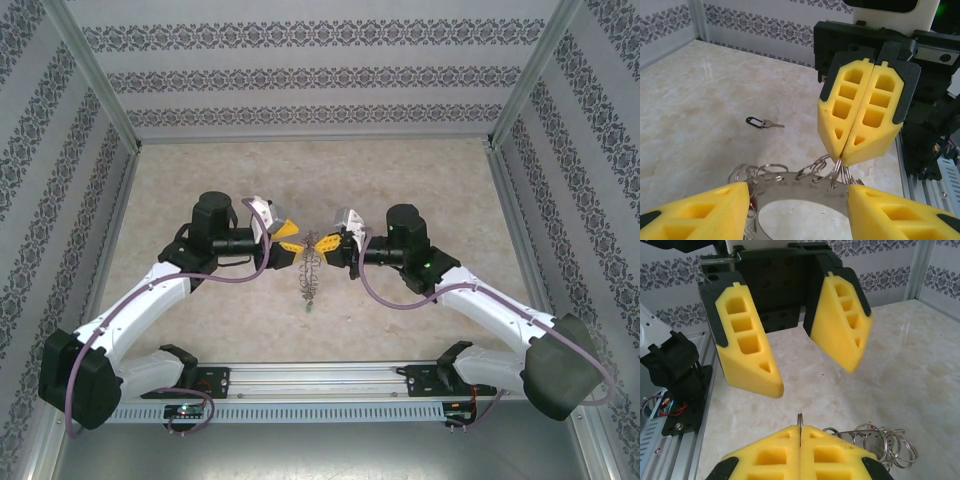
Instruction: Put the keys on the keyring
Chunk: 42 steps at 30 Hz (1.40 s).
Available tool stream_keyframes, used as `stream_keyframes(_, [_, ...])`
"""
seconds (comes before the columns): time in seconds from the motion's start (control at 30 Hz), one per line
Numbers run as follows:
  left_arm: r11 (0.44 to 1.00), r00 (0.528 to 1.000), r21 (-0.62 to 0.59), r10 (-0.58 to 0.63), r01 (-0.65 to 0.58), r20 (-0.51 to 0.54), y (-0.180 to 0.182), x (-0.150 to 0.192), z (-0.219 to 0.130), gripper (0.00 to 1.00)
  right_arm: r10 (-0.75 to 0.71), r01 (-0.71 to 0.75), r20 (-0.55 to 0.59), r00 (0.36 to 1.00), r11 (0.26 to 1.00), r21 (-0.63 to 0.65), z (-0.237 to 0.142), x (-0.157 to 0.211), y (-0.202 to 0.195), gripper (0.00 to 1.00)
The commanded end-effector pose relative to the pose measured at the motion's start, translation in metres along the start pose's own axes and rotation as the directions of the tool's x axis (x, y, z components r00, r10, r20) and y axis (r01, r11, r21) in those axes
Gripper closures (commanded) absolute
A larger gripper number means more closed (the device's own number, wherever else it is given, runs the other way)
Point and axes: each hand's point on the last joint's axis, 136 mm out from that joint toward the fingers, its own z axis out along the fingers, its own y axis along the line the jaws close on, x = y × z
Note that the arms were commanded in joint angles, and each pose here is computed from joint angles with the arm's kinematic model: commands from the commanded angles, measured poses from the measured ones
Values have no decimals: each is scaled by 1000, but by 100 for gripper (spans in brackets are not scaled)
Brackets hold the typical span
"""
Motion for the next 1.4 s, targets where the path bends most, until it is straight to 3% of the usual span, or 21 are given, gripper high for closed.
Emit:
stream_keyframes(0.0, [992, 994, 64, 109, -110, 15, -14, -7, 1, 46, -114, 116, 77, 991, 993, -26, -1, -32, 5, 100])
stream_keyframes(0.3, [980, 982, 66, 185, -188, 41, -22, -7, 9, 55, -97, 101, 82, 992, 994, -52, 2, -37, 7, 100])
stream_keyframes(0.4, [977, 981, 94, 192, -193, 22, -24, -3, 11, 60, -95, 100, 78, 992, 994, -55, 4, -37, 7, 100])
stream_keyframes(0.47, [975, 980, 99, 197, -198, 23, -25, -4, 11, 69, -91, 96, 74, 993, 993, -66, 5, -35, 9, 100])
stream_keyframes(0.63, [970, 978, 129, 205, -207, 27, -30, -5, 11, 74, -88, 92, 64, 994, 993, -69, 5, -33, 9, 100])
stream_keyframes(0.73, [967, 979, 155, 204, -203, 14, -32, -4, 12, 93, -90, 95, 63, 994, 993, -75, 6, -33, 10, 100])
stream_keyframes(0.8, [968, 979, 152, 204, -201, -4, -30, -2, 12, 100, -90, 94, 55, 994, 993, -78, 6, -30, 10, 100])
stream_keyframes(0.97, [968, 972, 102, 234, -231, -27, -23, -5, 10, 100, -75, 77, 24, 997, 994, -81, 6, -20, 11, 100])
stream_keyframes(1.13, [968, 960, 47, 250, -246, -127, -13, 6, 6, 100, -5, 5, -25, 1000, 1000, 27, -1, -2, -7, 78])
stream_keyframes(1.17, [969, 952, 30, 247, -245, -179, -9, 16, 3, 100, 14, -12, -34, 999, 998, 67, -4, 5, -13, 68])
stream_keyframes(1.3, [973, 908, 5, 218, -232, -357, 3, 62, 1, 100, 78, -67, -59, 995, 984, 167, -13, 30, -24, 64])
stream_keyframes(1.37, [978, 899, 9, 193, -206, -394, 5, 76, 3, 100, 114, -98, -70, 991, 975, 201, -14, 39, -29, 64])
